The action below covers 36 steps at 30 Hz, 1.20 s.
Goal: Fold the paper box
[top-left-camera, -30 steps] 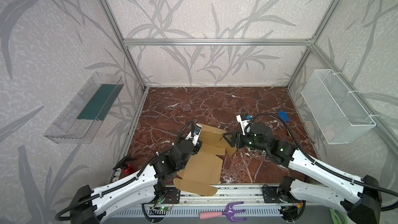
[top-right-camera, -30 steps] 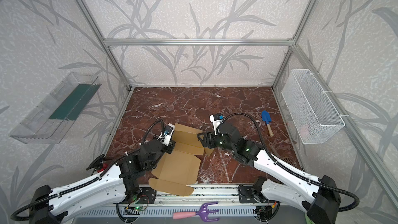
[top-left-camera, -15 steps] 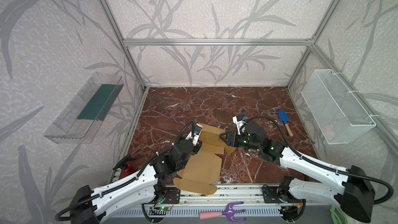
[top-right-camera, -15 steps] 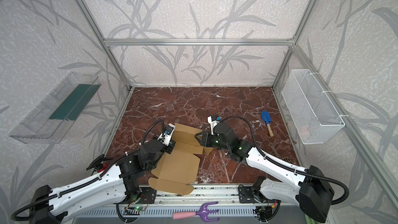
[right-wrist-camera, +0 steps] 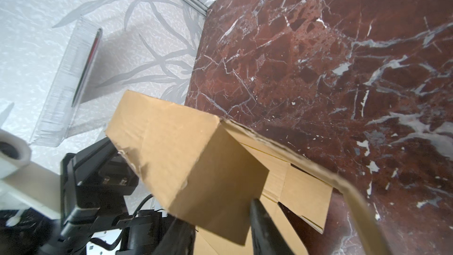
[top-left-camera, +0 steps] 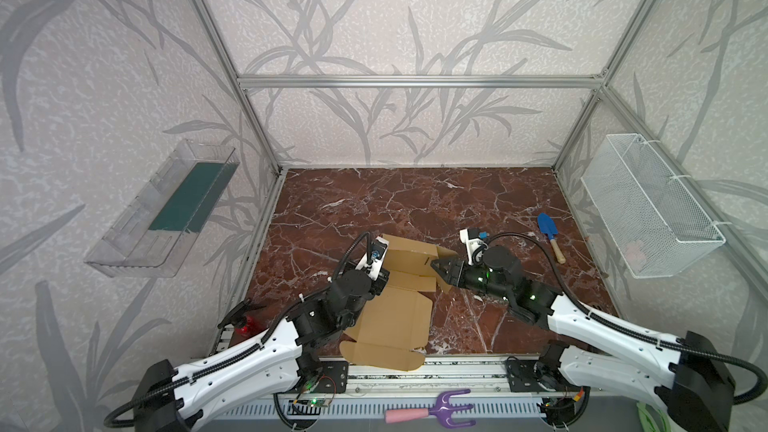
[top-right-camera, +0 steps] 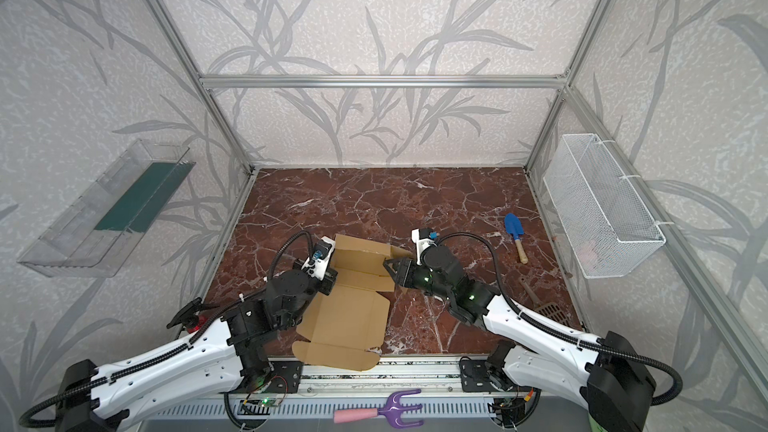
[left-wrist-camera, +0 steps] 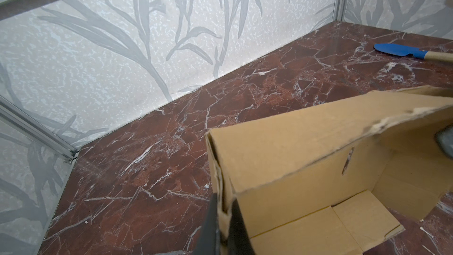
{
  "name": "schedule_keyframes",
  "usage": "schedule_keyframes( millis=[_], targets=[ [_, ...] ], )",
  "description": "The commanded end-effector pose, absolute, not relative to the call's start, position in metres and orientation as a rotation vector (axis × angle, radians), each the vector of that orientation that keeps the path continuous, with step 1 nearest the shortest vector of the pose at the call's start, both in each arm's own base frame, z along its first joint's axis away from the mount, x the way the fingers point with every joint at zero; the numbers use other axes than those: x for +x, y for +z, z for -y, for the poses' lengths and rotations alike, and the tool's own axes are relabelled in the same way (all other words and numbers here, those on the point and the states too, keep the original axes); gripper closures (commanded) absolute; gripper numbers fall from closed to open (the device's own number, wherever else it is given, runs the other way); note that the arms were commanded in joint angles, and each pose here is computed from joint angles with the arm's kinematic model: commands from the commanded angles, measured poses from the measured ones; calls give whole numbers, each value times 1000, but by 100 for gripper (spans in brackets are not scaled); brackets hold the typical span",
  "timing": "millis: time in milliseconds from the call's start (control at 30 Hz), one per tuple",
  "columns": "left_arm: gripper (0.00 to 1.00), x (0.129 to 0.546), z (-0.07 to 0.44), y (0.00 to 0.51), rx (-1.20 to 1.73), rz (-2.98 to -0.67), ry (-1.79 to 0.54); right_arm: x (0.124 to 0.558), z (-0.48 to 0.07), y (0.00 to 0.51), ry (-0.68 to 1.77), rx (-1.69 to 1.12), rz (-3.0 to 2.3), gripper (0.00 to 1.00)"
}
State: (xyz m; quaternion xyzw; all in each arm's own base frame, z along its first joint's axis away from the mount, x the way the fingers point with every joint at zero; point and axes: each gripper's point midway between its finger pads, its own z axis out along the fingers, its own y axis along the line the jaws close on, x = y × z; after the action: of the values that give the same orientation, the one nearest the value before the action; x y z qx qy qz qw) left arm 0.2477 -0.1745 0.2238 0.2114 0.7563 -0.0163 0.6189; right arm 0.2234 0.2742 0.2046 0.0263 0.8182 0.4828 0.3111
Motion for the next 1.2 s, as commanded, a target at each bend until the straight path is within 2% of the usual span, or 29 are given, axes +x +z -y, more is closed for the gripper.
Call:
schedule_keyframes(
  millis=[0,167,367,600,767,1167],
  targets=[
    [100,253,157,244,373,-1681,9,221,-260,225,1269,76,-2084,60],
    [100,256,134,263,228,-1628,0,209,-246,230,1218,1,-2068,55],
    [100,253,119,283,83,-1577,-156,195,-234,230,1207,-107,-1992,49],
    [100,244,122,294,67,-1538,-283,211,-187,219,960,-11,-2071,49],
    [100,238,124,300,72,-1510,-341,221,-197,195,1080,43,-2132,50],
    [100,232,139,304,114,-1478,-459,237,-232,175,1362,126,-2016,50]
  ],
)
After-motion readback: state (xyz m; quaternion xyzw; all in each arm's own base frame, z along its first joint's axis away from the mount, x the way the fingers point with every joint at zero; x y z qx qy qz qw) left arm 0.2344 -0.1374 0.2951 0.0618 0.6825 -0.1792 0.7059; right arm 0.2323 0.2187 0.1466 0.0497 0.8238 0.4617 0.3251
